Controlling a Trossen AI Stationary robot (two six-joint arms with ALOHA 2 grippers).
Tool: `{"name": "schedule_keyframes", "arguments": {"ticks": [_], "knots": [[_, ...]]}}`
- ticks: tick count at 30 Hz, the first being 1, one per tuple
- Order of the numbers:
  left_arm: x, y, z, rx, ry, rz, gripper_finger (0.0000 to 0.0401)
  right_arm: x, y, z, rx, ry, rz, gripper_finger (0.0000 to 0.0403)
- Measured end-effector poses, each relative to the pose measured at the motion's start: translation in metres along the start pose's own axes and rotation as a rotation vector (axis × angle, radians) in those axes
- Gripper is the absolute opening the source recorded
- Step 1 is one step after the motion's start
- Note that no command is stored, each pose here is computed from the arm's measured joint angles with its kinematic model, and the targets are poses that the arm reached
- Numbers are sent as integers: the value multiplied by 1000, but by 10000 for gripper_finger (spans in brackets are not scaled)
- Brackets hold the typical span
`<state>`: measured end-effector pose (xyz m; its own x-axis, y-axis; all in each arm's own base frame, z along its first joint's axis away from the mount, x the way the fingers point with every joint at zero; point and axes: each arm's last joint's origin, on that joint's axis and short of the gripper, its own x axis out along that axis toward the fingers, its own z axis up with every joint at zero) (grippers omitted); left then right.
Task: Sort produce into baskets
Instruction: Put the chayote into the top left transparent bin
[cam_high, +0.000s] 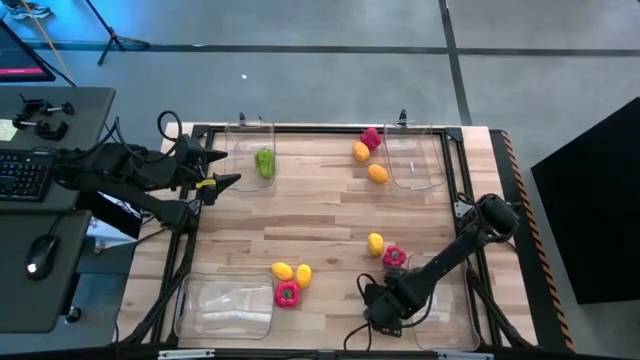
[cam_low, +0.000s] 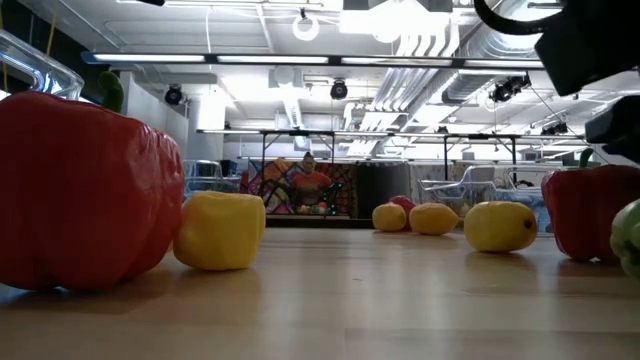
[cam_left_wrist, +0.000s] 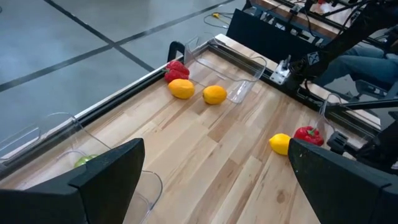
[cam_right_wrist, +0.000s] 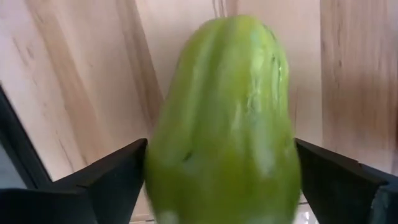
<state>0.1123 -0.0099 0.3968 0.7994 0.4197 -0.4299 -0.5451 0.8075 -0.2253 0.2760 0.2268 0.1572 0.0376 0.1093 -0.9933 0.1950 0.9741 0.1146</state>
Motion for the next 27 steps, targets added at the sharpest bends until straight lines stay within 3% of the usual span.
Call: {"name": "schedule_keyframes", "arguments": {"ticks": [7,10,14,18,22,27], "knots": [[0,0,0,0,8,-11,385,-24,0,16,-83,-14,-20,266],[0,0,0,0,8,-11,385,-49,-9,31,-174,-56,-101,245],[0,0,0,0,3,-5,385,-94,-37,51,-298,-157,-301,246],[0,0,0,0,3,-5,385,-133,-82,83,-203,-299,-438,258],[0,0,0,0,1,-2,385,-155,-128,123,-26,-533,-347,262],[1,0,0,3,-10,22,385,-155,-171,184,43,-857,-214,264]]}}
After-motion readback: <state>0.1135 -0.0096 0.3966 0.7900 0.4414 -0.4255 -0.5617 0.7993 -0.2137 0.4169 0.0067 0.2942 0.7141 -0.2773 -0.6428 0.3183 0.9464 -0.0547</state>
